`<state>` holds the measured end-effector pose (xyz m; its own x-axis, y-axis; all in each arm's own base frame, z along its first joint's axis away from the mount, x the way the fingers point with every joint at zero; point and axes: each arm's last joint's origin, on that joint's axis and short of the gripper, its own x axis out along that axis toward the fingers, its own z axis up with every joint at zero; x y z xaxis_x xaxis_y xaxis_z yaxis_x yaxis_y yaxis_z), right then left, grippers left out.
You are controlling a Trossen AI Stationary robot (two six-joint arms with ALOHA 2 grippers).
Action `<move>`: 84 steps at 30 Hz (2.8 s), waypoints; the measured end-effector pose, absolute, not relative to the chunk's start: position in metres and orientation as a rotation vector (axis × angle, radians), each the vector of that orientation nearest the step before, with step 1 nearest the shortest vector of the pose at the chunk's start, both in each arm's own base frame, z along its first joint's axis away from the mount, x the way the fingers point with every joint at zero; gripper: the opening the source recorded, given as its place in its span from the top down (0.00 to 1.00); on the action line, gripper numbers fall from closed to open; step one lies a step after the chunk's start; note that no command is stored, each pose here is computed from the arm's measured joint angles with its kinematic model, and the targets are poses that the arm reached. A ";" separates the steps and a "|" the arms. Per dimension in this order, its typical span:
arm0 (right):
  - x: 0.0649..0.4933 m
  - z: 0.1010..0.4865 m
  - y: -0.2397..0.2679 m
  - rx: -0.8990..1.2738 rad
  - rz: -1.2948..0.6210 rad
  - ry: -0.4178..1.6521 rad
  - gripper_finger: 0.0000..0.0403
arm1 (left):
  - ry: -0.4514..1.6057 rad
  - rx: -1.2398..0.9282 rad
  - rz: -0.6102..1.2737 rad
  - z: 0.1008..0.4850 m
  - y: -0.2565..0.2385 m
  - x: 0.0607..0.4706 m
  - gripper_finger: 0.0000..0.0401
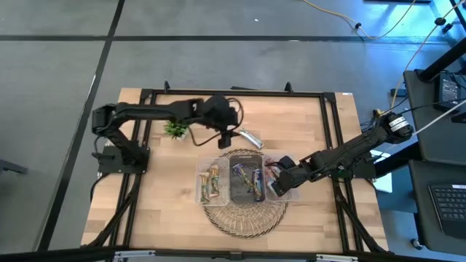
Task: Pick and place Granola Bars by type
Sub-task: Put the yellow granola bar into the left transparent bin
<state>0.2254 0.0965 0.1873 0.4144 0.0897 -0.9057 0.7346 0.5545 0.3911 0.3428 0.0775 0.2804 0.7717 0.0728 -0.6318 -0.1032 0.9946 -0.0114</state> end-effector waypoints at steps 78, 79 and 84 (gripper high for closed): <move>0.231 0.243 0.095 0.981 -0.410 0.818 0.41 | 1.058 0.173 -0.063 0.130 0.133 0.420 0.72; 0.231 0.243 0.095 0.981 -0.410 0.818 0.41 | 1.057 0.165 -0.057 0.130 0.133 0.420 0.74; 0.231 0.243 0.095 0.970 -0.405 0.819 0.41 | 1.070 0.129 -0.030 0.130 0.133 0.419 0.76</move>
<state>0.2307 0.0951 0.2426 0.6409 0.0466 -0.7662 0.6369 0.5248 0.5647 0.4194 0.1332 0.1298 0.4803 0.0379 -0.8763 0.0876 0.9920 0.0909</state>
